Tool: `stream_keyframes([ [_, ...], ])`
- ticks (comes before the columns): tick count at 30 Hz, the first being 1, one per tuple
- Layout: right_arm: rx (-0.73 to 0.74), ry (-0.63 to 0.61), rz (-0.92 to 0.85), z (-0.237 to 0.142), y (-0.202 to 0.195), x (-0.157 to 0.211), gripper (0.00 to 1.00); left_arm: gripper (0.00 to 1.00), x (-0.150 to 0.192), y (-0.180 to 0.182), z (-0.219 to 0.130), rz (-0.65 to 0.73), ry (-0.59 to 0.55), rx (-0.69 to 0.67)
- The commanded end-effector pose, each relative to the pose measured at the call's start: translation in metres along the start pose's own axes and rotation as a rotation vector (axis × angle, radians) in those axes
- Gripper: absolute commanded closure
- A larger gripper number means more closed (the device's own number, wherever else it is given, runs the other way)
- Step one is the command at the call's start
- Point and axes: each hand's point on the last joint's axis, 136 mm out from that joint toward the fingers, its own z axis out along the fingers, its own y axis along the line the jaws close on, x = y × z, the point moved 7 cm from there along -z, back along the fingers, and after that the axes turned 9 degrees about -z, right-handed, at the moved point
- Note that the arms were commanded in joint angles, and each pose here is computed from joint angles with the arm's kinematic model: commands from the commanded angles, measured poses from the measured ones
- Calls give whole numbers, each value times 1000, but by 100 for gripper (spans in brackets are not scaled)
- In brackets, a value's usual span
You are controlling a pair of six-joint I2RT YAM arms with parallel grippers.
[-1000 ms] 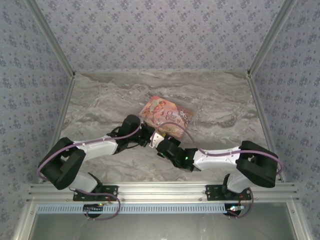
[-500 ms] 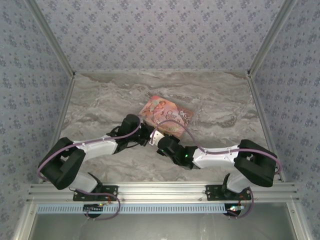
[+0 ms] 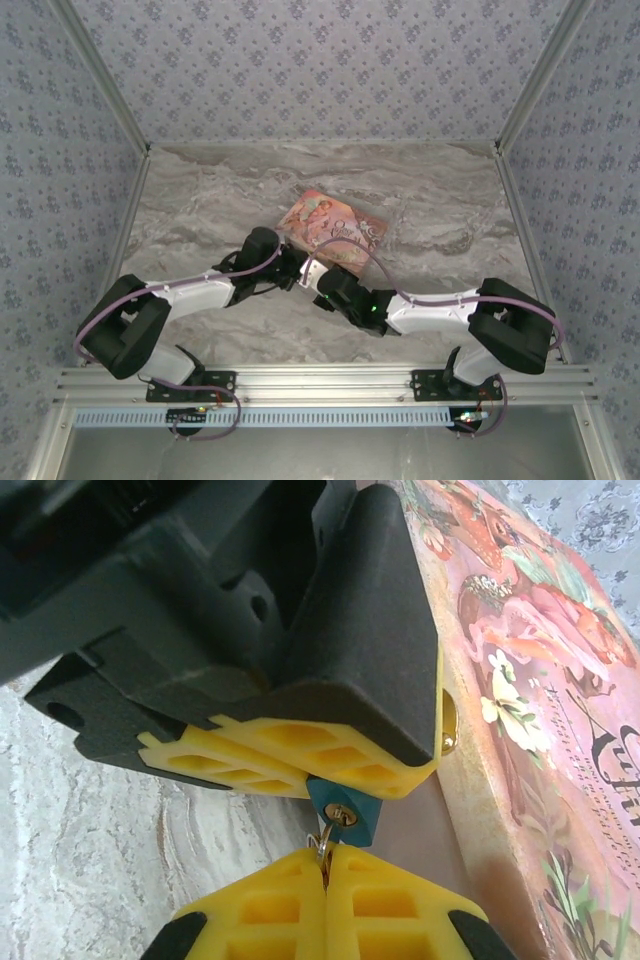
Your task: Unlock a padlock with a key
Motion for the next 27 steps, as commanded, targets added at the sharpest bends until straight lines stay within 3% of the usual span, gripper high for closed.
stream_keyframes([
  [1, -3, -88, 89, -2, -12, -19, 100, 100, 11, -22, -1, 31, 70, 67],
  [9, -148, -185, 306, 0, -22, -8, 100, 100, 11, -23, -2, 34, 69, 75],
  [16, -191, -232, 471, 2, -29, 2, 100, 100, 11, -20, -2, 32, 66, 71],
  [27, -216, -172, 585, 7, -26, 24, 100, 100, 10, -14, 1, 34, 62, 56],
])
